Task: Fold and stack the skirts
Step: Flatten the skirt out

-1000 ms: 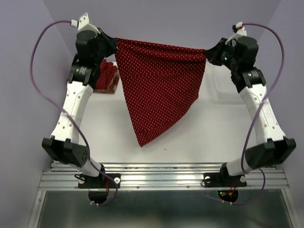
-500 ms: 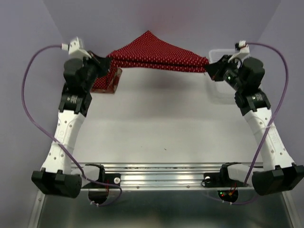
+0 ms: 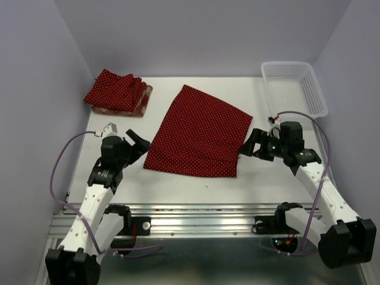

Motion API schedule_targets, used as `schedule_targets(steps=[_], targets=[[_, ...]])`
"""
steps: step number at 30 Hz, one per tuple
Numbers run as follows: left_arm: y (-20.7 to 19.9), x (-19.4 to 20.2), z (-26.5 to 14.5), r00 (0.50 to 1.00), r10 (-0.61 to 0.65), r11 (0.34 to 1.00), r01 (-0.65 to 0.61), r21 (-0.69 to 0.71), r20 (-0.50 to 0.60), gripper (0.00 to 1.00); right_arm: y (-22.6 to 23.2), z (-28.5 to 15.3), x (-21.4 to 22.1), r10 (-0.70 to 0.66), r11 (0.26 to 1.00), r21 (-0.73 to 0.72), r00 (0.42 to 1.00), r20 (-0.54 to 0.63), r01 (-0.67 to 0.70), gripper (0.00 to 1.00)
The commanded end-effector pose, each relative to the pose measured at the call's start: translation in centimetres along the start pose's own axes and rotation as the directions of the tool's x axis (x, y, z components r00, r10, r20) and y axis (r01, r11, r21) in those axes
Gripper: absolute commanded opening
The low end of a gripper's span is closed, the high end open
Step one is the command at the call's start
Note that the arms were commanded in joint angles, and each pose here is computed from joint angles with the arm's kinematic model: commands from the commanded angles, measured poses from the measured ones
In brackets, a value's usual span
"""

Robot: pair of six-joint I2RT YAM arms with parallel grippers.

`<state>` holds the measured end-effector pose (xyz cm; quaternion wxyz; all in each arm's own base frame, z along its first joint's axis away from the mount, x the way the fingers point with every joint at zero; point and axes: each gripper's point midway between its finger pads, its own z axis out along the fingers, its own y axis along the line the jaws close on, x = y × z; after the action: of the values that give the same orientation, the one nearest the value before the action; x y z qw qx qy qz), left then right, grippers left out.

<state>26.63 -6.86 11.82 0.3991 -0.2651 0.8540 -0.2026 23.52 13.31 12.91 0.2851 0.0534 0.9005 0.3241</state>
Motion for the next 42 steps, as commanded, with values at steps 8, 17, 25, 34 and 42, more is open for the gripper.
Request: schedule_targets(steps=[8, 17, 25, 34, 42], targets=[[-1.9, -4.5, -3.4, 0.988, -0.072, 0.997, 0.074, -0.005, 0.138, 0.99, 6.4, -3.4, -3.3, -0.279, 0.947, -0.132, 0.953, 0.116, 0.293, 1.00], [1.6, 1.1, 0.3, 0.986, -0.151, 0.978, 0.138, -0.158, -0.069, 0.99, 7.1, 2.4, 0.9, -0.600, 0.793, 0.110, 0.799, -0.030, 0.600, 1.00], [4.4, 5.3, 2.5, 0.963, -0.188, 0.956, 0.134, -0.260, -0.195, 0.99, 4.6, 4.8, 3.9, -0.768, 0.589, 0.156, 0.610, -0.196, 0.793, 1.00], [5.0, 8.1, 3.8, 0.939, -0.212, 0.952, 0.136, -0.274, -0.270, 0.87, 4.1, 6.1, 5.4, -0.804, 0.512, 0.131, 0.528, -0.273, 0.849, 1.00], [6.0, 8.0, 4.8, 0.943, -0.211, 0.933, 0.115, -0.342, -0.258, 0.09, 4.8, 5.3, 4.4, -0.813, 0.518, 0.158, 0.541, -0.217, 0.841, 1.00]])
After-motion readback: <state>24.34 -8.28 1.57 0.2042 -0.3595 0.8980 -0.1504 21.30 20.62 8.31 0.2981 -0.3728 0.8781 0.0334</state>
